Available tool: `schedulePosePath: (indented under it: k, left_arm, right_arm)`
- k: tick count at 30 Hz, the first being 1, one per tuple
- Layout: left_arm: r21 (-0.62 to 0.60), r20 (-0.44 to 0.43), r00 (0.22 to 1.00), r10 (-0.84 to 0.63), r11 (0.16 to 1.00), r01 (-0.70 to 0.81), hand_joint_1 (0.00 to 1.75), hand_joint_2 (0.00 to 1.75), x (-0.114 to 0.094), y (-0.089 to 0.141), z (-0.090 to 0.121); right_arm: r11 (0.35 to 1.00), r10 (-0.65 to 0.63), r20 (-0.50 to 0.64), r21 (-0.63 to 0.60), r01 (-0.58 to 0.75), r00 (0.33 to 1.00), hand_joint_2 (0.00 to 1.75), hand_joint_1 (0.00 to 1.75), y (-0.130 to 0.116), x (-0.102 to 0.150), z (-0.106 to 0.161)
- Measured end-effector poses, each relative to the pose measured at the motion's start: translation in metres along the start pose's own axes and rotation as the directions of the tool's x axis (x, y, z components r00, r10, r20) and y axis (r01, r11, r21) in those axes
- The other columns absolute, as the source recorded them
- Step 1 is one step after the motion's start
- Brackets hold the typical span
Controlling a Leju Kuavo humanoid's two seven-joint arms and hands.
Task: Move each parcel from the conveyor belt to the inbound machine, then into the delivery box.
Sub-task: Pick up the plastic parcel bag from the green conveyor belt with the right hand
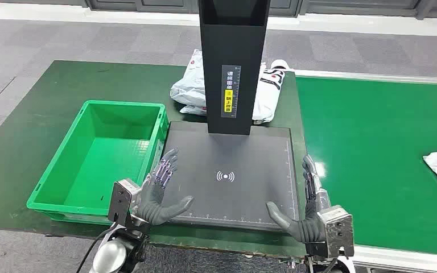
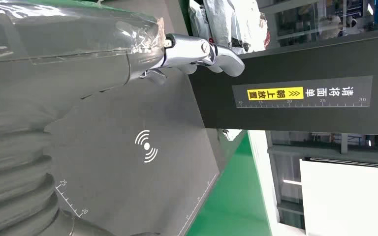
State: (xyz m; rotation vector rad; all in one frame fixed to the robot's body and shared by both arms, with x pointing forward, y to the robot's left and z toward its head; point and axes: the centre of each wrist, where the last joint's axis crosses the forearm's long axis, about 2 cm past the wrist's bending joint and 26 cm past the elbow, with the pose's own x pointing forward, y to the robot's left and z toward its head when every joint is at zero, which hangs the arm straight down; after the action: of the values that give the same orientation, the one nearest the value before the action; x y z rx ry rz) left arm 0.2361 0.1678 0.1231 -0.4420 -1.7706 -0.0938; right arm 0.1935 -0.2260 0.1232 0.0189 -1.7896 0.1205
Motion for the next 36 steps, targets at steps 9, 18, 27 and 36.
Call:
schedulePosePath:
  k: [9, 18, 27, 36]
  left_arm:
    - [0.001, 0.002, 1.000, -0.002, 1.000, 0.002, 0.00, 1.75, 0.003, -0.001, -0.001]
    - [-0.016, -0.009, 1.000, 0.010, 1.000, -0.010, 0.00, 1.75, 0.002, 0.000, 0.000]
    - [-0.048, -0.017, 0.999, 0.036, 0.998, -0.037, 0.00, 1.75, -0.002, 0.000, -0.015]
    - [-0.026, -0.025, 0.998, 0.051, 0.998, -0.051, 0.00, 1.75, -0.007, 0.002, -0.016]
  right_arm:
    - [0.995, 0.098, -0.075, -0.026, -0.100, 0.992, 1.75, 0.00, -0.016, -0.008, -0.010]
    - [0.805, 0.460, -0.398, -0.190, -0.562, 0.794, 1.75, 0.00, -0.131, -0.043, -0.043]
    - [0.498, 0.525, -0.766, -0.077, -0.864, 0.371, 1.75, 0.00, -0.311, -0.066, -0.038]
    - [0.333, 0.381, -0.923, 0.189, -0.924, -0.052, 1.75, 0.00, -0.378, -0.060, -0.020]
